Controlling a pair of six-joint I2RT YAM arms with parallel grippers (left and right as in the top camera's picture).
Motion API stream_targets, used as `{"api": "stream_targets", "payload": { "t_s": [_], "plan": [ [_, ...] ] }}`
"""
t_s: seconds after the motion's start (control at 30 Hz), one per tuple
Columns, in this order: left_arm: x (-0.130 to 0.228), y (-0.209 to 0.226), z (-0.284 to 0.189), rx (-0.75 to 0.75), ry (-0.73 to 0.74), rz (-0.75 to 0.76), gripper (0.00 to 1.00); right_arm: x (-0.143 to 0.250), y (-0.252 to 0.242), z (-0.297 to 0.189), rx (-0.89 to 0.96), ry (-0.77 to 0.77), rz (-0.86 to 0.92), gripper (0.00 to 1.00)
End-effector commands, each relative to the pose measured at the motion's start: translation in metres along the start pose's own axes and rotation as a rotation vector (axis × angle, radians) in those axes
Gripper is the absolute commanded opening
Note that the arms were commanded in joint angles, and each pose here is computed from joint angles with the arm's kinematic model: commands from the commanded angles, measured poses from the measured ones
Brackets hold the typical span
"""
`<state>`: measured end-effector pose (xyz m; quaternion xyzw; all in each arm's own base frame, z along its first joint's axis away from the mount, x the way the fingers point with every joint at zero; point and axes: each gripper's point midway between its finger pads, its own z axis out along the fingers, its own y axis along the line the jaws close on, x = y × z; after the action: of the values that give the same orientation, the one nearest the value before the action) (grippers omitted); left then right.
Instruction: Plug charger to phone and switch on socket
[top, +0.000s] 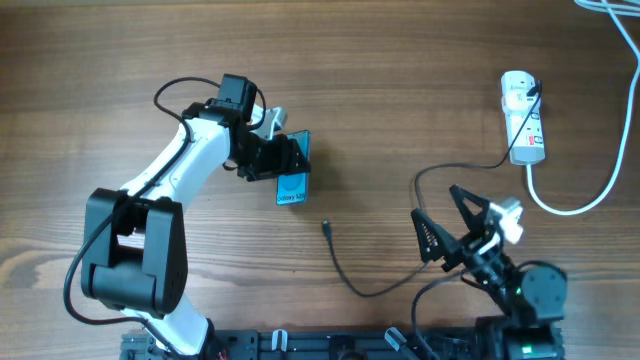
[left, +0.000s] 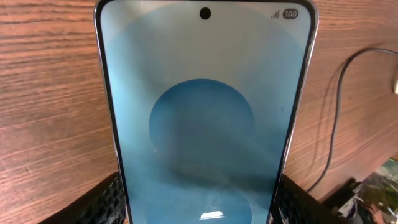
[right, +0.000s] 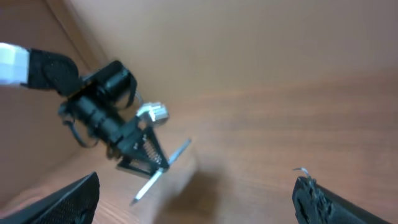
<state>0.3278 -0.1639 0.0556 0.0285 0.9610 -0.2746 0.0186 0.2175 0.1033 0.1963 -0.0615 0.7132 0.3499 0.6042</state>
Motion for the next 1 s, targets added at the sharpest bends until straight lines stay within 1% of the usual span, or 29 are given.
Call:
{"api": "stream_targets", "payload": {
  "t_s": [0.0, 0.1, 0.13, 0.17, 0.2, 0.23, 0.27, 0.3, 0.33, 0.37, 0.43, 0.5, 0.57, 0.63, 0.67, 0.8, 0.83, 0.87, 0.9, 0.93, 0.97],
  "plan": [
    [0.000, -0.014, -0.006, 0.078, -0.005, 0.030, 0.61, -0.049, 0.029, 0.005, -0.025, 0.088, 0.030, 1.00],
    [0.000, -0.023, -0.007, 0.131, -0.001, 0.021, 0.61, -0.064, 0.034, 0.025, 0.026, 0.391, 0.165, 0.99],
    [-0.004, -0.024, -0.007, 0.133, -0.013, -0.007, 0.61, -0.064, 0.032, 0.032, 0.049, 0.494, 0.236, 1.00],
    [-0.008, -0.025, -0.007, 0.138, -0.029, -0.018, 0.61, -0.064, 0.032, 0.042, 0.043, 0.559, 0.329, 1.00],
    [-0.011, -0.025, -0.007, 0.141, -0.041, -0.012, 0.61, -0.063, 0.038, 0.050, 0.003, 0.602, 0.430, 1.00],
    [-0.012, -0.026, -0.007, 0.141, -0.044, -0.009, 0.61, -0.058, 0.043, 0.060, -0.080, 0.644, 0.482, 1.00],
    [-0.012, -0.025, -0.007, 0.140, -0.043, -0.010, 0.61, -0.051, 0.047, 0.068, -0.155, 0.689, 0.538, 0.87],
    [-0.011, -0.025, -0.007, 0.139, -0.040, -0.010, 0.61, -0.041, 0.044, 0.074, -0.168, 0.728, 0.562, 0.76],
    [-0.011, -0.025, -0.007, 0.136, -0.041, -0.008, 0.61, -0.018, 0.038, 0.084, -0.130, 0.789, 0.533, 0.71],
    [-0.011, -0.024, -0.007, 0.131, -0.042, -0.008, 0.61, -0.001, 0.033, 0.089, -0.076, 0.832, 0.517, 0.71],
    [-0.012, -0.023, -0.007, 0.128, -0.043, -0.002, 0.61, 0.033, 0.038, 0.102, -0.035, 0.921, 0.458, 0.73],
    [-0.011, -0.023, -0.007, 0.128, -0.044, 0.011, 0.61, 0.062, 0.050, 0.122, -0.015, 0.970, 0.412, 0.77],
    [-0.011, -0.023, -0.007, 0.128, -0.043, 0.010, 0.61, 0.089, 0.057, 0.141, 0.011, 0.985, 0.357, 0.78],
    [-0.011, -0.023, -0.007, 0.128, -0.043, 0.010, 0.61, 0.114, 0.069, 0.155, -0.024, 1.009, 0.313, 0.79],
    [-0.011, -0.023, -0.007, 0.128, -0.043, 0.010, 0.61, 0.133, 0.073, 0.163, -0.046, 1.028, 0.299, 0.80],
    [-0.011, -0.023, -0.006, 0.129, -0.041, 0.009, 0.62, 0.166, 0.063, 0.181, -0.026, 1.047, 0.352, 0.81],
    [-0.011, -0.023, -0.006, 0.128, -0.041, 0.009, 0.62, 0.169, 0.061, 0.184, -0.023, 1.044, 0.359, 0.74],
    [-0.011, -0.023, -0.006, 0.128, -0.041, 0.009, 0.62, 0.168, 0.061, 0.186, -0.020, 1.036, 0.362, 0.62],
    [-0.011, -0.023, -0.006, 0.128, -0.041, 0.009, 0.62, 0.166, 0.062, 0.189, -0.029, 1.022, 0.359, 0.47],
    [-0.011, -0.023, -0.006, 0.128, -0.041, 0.009, 0.62, 0.164, 0.063, 0.192, -0.037, 1.008, 0.358, 0.34],
    [-0.011, -0.023, -0.006, 0.128, -0.041, 0.009, 0.62, 0.163, 0.064, 0.193, -0.041, 1.001, 0.355, 0.27]
  ]
}}
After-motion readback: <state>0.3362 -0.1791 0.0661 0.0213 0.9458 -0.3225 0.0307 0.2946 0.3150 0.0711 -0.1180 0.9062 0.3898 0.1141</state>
